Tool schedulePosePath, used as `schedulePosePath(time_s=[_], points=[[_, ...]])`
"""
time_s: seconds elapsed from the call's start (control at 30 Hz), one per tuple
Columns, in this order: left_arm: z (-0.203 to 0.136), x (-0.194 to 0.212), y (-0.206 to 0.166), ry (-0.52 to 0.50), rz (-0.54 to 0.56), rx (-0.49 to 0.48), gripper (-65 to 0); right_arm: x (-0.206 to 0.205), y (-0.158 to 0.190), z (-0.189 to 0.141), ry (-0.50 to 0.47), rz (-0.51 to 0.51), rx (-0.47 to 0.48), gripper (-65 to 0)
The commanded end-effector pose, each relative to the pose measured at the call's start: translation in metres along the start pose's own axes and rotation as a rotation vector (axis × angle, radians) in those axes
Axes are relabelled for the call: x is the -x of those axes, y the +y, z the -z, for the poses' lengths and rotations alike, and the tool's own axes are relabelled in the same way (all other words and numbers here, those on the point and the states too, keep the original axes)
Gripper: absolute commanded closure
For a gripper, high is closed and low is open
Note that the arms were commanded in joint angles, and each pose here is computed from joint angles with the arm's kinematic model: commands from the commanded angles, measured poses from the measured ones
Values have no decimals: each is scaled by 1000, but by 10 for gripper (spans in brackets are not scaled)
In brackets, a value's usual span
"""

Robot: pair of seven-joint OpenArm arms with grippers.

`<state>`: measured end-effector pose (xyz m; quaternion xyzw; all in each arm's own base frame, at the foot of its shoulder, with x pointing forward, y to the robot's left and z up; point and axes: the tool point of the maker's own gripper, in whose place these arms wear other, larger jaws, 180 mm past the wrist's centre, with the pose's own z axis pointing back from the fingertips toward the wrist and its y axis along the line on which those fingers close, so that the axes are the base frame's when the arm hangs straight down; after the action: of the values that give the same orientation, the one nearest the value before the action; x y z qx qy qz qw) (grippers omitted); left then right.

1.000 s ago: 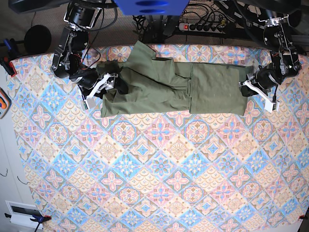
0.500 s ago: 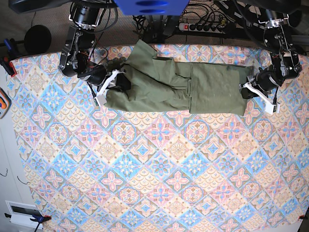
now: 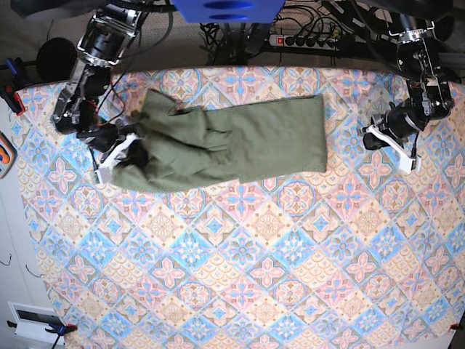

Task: Layout the t-shirt on the table in an organized manner, then fold the t-shirt properly
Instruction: 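Grasp the green strip's end with the right gripper and drag it sideways, then lift the strip end with the right gripper and fold it over the stack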

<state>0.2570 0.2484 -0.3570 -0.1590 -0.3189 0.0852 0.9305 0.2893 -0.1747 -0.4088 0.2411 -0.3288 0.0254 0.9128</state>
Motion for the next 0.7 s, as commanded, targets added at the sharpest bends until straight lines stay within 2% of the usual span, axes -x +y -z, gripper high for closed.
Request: schedulePosePath(time_s=[0.0,0.17,0.37,0.5,0.67], points=[[-6,-14,0,-39,22,2,-7,-6,-7,-3,-2,-3,9,0],[-6,-13,-1,-39,21,3,-6,-28,-49,-18,-10,3,75,0],[-2,-8,-5,-36,-1,15,-6,-49,-77,-40,-24,-33,141,0],[1,-4,-10,-37,-19,28,-6,-60,-80,-50,-39,-69,165,0],[3,-3,-12,-34,-20,34,-6,-93,-60,-68,-111,-197,193,0]])
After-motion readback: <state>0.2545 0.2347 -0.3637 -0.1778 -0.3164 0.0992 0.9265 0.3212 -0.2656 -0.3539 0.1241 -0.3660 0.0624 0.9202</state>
